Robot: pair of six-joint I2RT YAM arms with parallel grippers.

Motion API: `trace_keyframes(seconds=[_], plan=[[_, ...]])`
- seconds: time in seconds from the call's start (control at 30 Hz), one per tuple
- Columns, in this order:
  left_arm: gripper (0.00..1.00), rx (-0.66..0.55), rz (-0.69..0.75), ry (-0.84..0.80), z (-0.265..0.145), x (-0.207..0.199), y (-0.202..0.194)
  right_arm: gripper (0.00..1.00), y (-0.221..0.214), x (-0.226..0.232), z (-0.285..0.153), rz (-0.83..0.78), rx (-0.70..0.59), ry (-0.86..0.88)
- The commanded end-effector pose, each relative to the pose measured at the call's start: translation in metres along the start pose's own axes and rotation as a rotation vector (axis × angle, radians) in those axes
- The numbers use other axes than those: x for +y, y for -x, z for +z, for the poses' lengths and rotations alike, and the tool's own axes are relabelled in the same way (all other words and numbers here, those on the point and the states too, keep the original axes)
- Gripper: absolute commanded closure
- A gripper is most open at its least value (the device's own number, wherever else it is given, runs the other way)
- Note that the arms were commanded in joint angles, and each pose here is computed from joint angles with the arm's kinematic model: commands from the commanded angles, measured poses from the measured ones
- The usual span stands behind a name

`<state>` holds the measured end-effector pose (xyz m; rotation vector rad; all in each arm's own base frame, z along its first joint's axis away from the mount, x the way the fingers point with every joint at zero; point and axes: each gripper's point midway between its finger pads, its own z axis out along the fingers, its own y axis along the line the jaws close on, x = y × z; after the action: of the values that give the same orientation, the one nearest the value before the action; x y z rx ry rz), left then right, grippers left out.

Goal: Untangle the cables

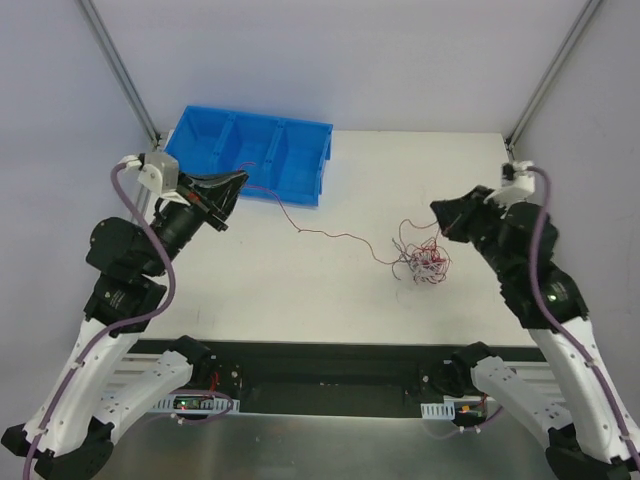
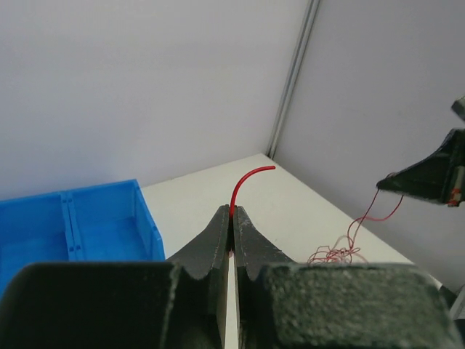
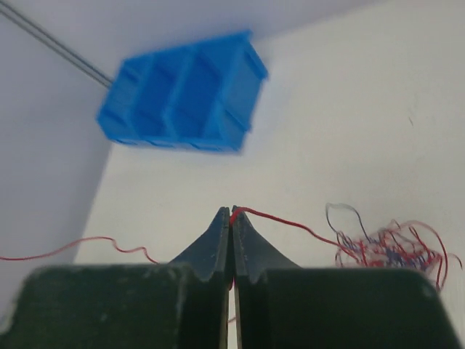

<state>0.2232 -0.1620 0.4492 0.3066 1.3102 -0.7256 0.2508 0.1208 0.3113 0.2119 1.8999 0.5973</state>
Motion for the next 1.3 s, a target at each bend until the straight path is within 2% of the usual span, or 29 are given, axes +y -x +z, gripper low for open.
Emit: trace_keyframes(seconds=[0.0, 0.07, 0.17, 0.23, 0.37, 0.47, 0.6, 0.77, 0.87, 0.97, 1.07, 1.17, 1.27], plan=[[1.0, -0.157, -0.017, -0.084, -0.016, -0.027, 0.065, 1.0, 0.087, 0.077, -0.072, -0.078, -0.218, 0.311], [1.0, -0.151, -0.029, -0.072, -0.016, -0.025, 0.061, 1.0, 0.077, 0.078, -0.064, -0.05, -0.208, 0.338], [1.0, -0.108, -0.06, -0.007, -0.01, -0.01, 0.039, 1.0, 0.026, 0.041, -0.022, 0.033, -0.104, 0.223], [1.0, -0.074, -0.069, 0.013, -0.006, -0.004, 0.026, 1.0, 0.004, 0.035, -0.003, 0.029, -0.048, 0.224], [1.0, -0.049, -0.046, 0.028, -0.004, -0.002, 0.029, 1.0, 0.0, 0.067, 0.012, -0.021, 0.035, 0.371], [1.0, 0.013, -0.027, 0.055, -0.007, 0.003, 0.018, 1.0, -0.023, 0.099, 0.033, -0.035, 0.177, 0.499], [1.0, 0.178, -0.027, 0.201, -0.02, 0.033, -0.033, 1.0, -0.082, 0.138, 0.062, -0.074, 0.331, 0.58], [1.0, 0.467, -0.061, 0.433, -0.045, 0.073, -0.112, 1.0, -0.155, 0.183, 0.101, -0.05, 0.409, 0.661], [1.0, 0.601, -0.105, 0.485, -0.051, 0.082, -0.157, 1.0, -0.205, 0.197, 0.12, -0.07, 0.478, 0.705], [1.0, 0.732, -0.191, 0.47, -0.044, 0.078, -0.2, 0.98, -0.244, 0.184, 0.137, -0.108, 0.545, 0.675], [1.0, 0.855, -0.284, 0.416, -0.031, 0.067, -0.235, 0.91, -0.267, 0.153, 0.15, -0.183, 0.558, 0.604], [1.0, 0.937, -0.407, 0.353, -0.015, 0.052, -0.265, 0.8, -0.262, 0.123, 0.155, -0.203, 0.54, 0.541], [1.0, 0.984, -0.513, 0.291, -0.001, 0.039, -0.29, 0.57, -0.252, 0.101, 0.157, -0.196, 0.535, 0.531]])
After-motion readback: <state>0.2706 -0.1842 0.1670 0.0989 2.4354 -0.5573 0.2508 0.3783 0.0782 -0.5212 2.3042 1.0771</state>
